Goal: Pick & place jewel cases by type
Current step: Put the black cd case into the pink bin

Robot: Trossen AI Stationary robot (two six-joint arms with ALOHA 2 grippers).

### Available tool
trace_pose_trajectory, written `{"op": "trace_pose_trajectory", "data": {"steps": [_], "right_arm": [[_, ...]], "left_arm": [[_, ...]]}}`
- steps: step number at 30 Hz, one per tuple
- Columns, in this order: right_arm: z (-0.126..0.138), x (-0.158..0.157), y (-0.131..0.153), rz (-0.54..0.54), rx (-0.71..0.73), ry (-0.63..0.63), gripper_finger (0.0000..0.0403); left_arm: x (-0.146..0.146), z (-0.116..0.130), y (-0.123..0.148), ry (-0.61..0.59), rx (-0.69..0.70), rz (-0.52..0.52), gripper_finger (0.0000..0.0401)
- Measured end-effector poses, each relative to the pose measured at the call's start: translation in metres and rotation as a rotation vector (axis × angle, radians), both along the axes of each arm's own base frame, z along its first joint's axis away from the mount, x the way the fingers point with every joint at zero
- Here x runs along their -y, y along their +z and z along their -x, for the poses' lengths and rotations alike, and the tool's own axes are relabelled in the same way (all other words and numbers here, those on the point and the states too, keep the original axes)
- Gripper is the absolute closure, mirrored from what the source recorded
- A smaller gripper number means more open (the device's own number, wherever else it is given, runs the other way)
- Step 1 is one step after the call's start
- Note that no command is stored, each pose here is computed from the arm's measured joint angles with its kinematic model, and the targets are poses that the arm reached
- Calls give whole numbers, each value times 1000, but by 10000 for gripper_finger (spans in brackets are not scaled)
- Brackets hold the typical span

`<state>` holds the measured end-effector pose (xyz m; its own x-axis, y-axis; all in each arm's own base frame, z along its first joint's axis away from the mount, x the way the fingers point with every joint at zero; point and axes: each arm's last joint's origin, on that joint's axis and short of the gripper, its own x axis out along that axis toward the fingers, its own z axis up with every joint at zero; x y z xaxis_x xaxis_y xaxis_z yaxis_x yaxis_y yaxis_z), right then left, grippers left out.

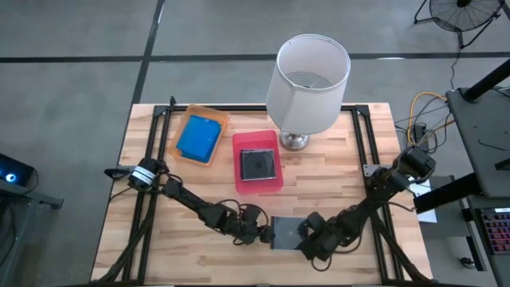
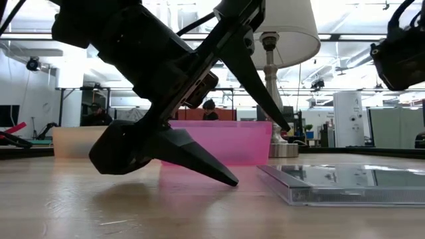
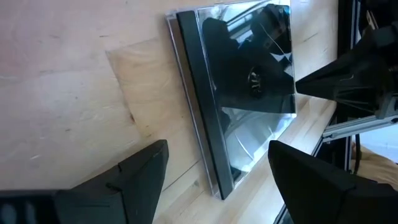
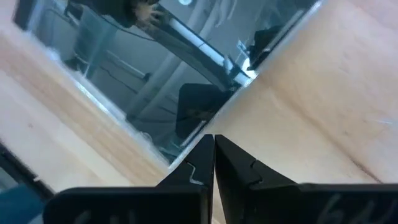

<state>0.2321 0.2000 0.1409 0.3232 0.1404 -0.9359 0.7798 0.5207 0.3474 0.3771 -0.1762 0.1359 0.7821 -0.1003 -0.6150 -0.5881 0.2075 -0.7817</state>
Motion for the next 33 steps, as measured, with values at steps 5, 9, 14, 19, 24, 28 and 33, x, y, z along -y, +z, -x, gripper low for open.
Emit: {"op": "trace_pose_trajectory", "data": {"steps": [5, 9, 14, 19, 24, 28, 33], "right_arm": [[-4, -2, -3, -28, -2, 8, 395], [-7, -6, -12, -59, -14, 21, 395], [-12, -11, -18, -56, -23, 13, 395], [-16, -13, -16, -40, 0, 3, 395], [-18, -14, -14, -31, 17, -4, 395], [-18, -14, -14, -12, 40, -8, 395], [-20, -14, -14, 4, 71, 1, 395]], "left_arm": [[0, 1, -1, 10, -8, -2, 135], [0, 0, -4, 27, -5, 9, 135], [3, -2, -8, 32, 3, 19, 135], [3, -3, -8, 31, 6, 20, 135], [3, -3, -8, 28, 9, 22, 137], [3, -3, -8, 28, 9, 21, 138], [3, -3, -9, 28, 9, 21, 138]]}}
